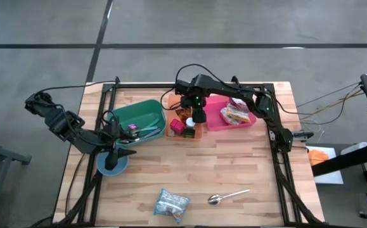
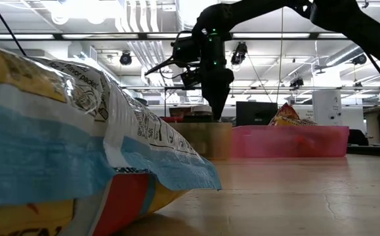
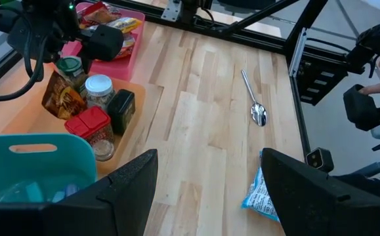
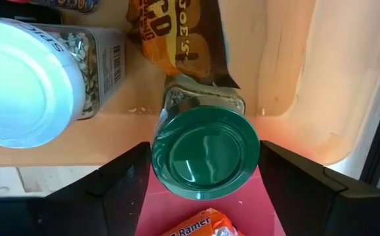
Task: Pick & Place Food Item
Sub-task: Put the green seasoning bottle into the orange bin, then put the light blue noodle pack into the pink bin
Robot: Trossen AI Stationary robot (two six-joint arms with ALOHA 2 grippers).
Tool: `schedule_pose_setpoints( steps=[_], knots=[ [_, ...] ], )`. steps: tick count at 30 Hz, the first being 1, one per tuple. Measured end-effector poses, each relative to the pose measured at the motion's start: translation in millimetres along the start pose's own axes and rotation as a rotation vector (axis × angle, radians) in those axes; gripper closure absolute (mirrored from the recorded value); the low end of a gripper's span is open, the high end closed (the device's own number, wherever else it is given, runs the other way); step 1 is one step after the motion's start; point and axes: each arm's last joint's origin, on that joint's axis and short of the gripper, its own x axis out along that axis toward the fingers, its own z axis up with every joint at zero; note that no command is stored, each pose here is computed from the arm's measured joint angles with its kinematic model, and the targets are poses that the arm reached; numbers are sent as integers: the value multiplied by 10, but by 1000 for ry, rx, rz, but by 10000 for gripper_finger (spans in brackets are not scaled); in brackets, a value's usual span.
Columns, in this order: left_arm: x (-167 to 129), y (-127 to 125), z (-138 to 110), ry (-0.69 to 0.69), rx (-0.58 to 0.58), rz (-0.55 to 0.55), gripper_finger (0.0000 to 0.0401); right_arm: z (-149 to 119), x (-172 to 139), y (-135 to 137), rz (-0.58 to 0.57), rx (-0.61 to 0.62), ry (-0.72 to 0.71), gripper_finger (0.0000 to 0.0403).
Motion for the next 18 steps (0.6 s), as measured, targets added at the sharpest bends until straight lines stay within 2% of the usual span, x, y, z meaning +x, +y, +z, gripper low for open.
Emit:
schedule_pose_setpoints(
  steps=[7,12,18],
  knots=[
    [0,2,-2,2,1,1,130,-26,-61,12,6,14,23,127],
    [0,2,-2,2,1,1,130,-76,-211,19,7,54,38,127],
    [0,2,-2,2,1,1,130,-132,-441,66,-7,83,-13,127]
  ],
)
